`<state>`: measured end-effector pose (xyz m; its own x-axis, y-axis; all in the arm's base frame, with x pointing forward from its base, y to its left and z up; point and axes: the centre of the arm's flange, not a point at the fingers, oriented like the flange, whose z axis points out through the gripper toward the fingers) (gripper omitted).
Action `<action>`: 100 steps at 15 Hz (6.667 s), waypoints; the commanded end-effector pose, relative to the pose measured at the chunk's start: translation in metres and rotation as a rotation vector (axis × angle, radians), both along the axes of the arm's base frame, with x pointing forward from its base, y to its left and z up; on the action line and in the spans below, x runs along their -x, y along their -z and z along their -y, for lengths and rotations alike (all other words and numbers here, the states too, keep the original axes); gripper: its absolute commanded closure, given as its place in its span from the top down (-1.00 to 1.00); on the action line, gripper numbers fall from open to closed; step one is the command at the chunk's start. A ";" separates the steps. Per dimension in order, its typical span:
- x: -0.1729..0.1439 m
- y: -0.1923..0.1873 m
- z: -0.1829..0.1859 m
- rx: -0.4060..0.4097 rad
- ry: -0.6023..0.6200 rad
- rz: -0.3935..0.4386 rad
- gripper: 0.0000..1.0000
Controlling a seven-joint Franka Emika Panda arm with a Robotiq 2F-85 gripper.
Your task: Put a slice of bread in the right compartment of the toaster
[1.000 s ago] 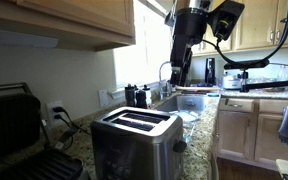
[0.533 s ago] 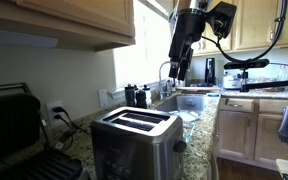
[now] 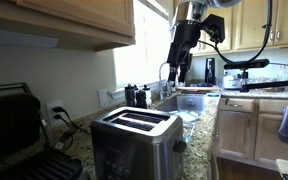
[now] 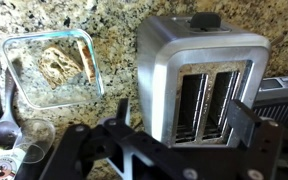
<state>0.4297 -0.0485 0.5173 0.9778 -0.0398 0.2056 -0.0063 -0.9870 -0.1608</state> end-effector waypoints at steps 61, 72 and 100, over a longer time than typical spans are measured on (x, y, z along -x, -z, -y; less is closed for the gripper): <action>-0.059 0.137 0.096 0.032 0.013 -0.280 1.00; -0.083 0.154 0.117 0.018 -0.087 -0.337 1.00; -0.089 0.182 0.100 -0.037 -0.263 -0.447 1.00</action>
<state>0.5167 -0.1463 0.3360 0.9484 0.2099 -0.2375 0.1579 -0.9626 -0.2200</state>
